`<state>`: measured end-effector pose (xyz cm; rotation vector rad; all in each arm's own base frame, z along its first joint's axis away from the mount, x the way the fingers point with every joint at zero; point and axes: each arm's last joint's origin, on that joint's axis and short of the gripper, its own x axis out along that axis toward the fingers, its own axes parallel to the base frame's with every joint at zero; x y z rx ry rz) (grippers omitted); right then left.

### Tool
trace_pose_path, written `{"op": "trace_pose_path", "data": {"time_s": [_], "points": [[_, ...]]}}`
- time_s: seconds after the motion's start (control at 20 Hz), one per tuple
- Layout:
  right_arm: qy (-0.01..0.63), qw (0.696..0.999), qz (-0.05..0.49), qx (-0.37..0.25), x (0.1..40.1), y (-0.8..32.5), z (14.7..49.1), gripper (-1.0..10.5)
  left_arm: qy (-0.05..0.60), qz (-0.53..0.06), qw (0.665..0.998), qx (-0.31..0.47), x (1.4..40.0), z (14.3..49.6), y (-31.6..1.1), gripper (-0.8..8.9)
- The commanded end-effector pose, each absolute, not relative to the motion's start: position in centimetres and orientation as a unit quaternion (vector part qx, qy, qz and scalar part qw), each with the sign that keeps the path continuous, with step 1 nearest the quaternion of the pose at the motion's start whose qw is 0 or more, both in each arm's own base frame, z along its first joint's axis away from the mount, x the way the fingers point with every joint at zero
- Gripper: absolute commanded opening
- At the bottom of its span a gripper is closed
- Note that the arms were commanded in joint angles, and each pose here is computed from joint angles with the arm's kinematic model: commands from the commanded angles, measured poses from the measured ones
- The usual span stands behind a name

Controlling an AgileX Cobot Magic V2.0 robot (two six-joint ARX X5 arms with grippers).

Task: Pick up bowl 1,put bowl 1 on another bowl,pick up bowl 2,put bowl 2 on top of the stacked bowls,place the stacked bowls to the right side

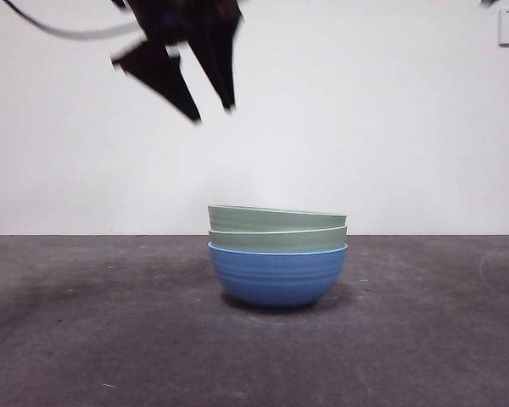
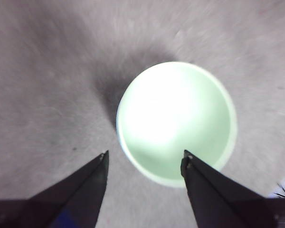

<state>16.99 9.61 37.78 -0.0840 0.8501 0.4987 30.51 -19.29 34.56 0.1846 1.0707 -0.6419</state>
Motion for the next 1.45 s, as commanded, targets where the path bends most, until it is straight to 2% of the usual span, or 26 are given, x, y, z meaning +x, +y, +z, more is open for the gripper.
{"op": "trace_pose_path", "data": {"time_s": [0.05,0.35,0.55,0.9,1.15,1.3,1.4,1.45], "points": [[0.431,0.869,0.238,-0.045,19.5,11.0,36.3,4.8,0.483,-0.313,0.811,0.105,28.9,36.5,-18.2,2.62],[0.505,0.834,0.217,-0.054,26.2,14.2,30.0,4.8,0.448,-0.317,0.828,0.113,23.9,41.1,-15.1,2.61],[0.556,0.8,0.225,-0.006,29.9,15.4,25.1,4.8,0.428,-0.319,0.838,0.111,21.0,43.2,-13.3,2.61],[0.609,0.767,0.202,0.007,32.6,16.5,19.0,4.6,0.424,-0.311,0.843,0.116,19.1,44.1,-12.1,2.61],[0.607,0.765,0.215,0.015,32.9,16.8,18.6,1.5,0.423,-0.311,0.843,0.115,19.2,44.1,-12.1,2.61],[0.608,0.762,0.224,0.022,32.9,16.8,18.6,0.8,0.422,-0.311,0.844,0.115,19.2,44.1,-12.1,2.61],[0.607,0.762,0.224,0.022,32.9,16.8,18.6,-0.2,0.422,-0.311,0.844,0.115,19.2,44.1,-12.1,2.61],[0.605,0.763,0.225,0.022,32.9,16.8,18.6,-0.2,0.422,-0.311,0.844,0.115,19.2,44.1,-12.1,2.61]]}}
